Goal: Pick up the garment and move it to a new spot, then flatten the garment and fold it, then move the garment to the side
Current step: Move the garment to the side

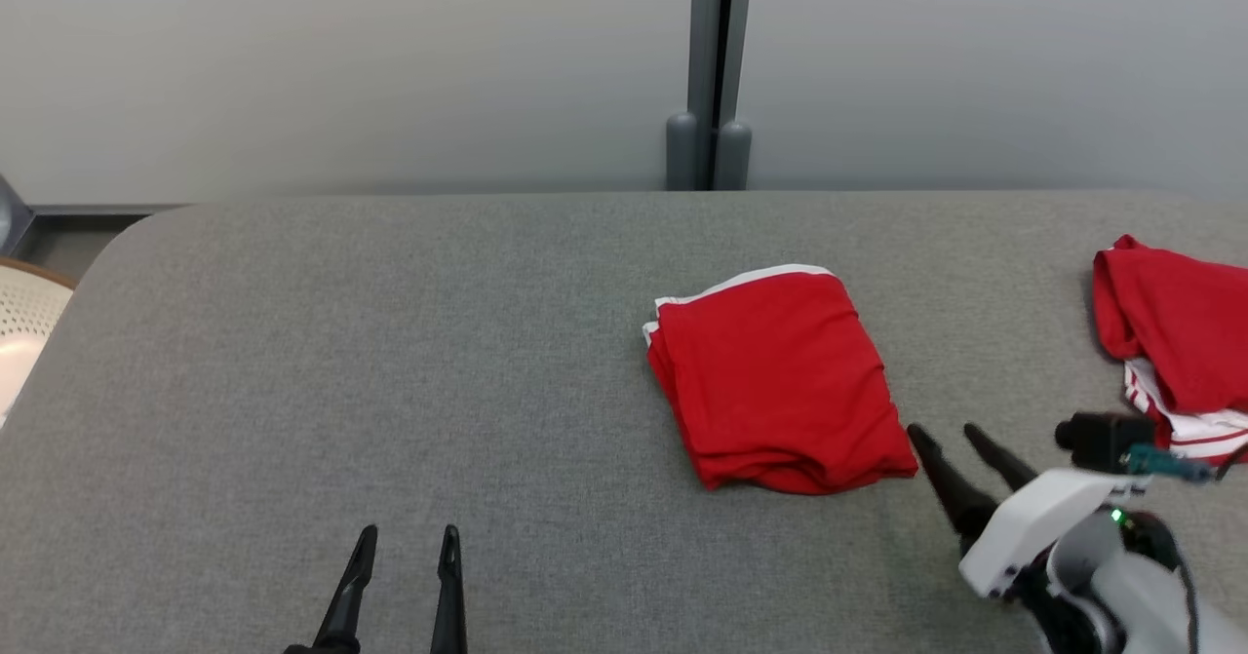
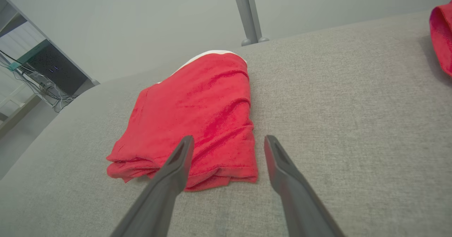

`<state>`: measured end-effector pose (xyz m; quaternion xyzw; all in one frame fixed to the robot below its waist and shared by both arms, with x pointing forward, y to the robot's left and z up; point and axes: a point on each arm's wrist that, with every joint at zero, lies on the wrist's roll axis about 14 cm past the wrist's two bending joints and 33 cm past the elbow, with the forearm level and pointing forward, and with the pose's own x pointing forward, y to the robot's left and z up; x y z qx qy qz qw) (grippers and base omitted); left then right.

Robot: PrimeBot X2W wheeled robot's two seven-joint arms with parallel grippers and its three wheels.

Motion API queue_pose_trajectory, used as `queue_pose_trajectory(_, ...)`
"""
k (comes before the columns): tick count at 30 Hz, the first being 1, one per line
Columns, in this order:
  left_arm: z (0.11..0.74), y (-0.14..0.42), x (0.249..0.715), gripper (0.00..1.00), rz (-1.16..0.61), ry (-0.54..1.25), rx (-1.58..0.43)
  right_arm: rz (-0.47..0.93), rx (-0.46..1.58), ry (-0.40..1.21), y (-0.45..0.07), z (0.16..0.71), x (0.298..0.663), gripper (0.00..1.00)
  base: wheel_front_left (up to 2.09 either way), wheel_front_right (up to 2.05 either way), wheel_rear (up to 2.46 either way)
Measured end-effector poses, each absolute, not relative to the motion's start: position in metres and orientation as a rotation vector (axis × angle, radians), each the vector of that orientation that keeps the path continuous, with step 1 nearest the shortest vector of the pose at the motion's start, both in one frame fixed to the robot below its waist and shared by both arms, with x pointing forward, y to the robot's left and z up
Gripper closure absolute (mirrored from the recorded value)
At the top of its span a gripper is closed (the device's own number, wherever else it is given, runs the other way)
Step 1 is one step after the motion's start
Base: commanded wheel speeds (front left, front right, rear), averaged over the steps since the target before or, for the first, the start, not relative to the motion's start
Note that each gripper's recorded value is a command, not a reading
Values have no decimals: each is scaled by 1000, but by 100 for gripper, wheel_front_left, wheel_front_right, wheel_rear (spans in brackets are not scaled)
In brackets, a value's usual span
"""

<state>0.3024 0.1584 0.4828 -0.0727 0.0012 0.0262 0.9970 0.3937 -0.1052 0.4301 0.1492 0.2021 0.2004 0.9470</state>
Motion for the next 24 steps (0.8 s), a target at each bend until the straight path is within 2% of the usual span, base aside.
queue_pose_trajectory(8, 478, 147, 329, 0, 37, 29, -150, 381, 279, 567, -134, 420, 460, 0, 0, 0, 0)
queue_pose_trajectory(13, 471, 147, 340, 0, 44, 54, -147, 418, 294, 660, -119, 399, 477, 0, 0, 0, 0)
queue_pose_trajectory(17, 464, 153, 343, 0, 72, 76, -140, 448, 298, 755, -105, 375, 477, 0, 0, 0, 0)
queue_pose_trajectory(18, 462, 154, 344, 0, 79, 82, -139, 454, 308, 772, -102, 371, 477, 35, 0, 0, 0)
queue_pose_trajectory(19, 461, 155, 344, 0, 82, 86, -137, 465, 303, 780, -98, 368, 477, 62, 0, 0, 0)
queue_pose_trajectory(20, 460, 156, 345, 0, 86, 88, -135, 474, 296, 776, -96, 367, 479, 97, 0, 0, 0)
queue_pose_trajectory(21, 460, 157, 345, 0, 88, 90, -134, 480, 292, 774, -94, 366, 479, 100, 0, 0, 0)
queue_pose_trajectory(24, 458, 156, 346, 0, 89, 96, -135, 501, 249, 763, -95, 363, 475, 100, 0, 0, 0)
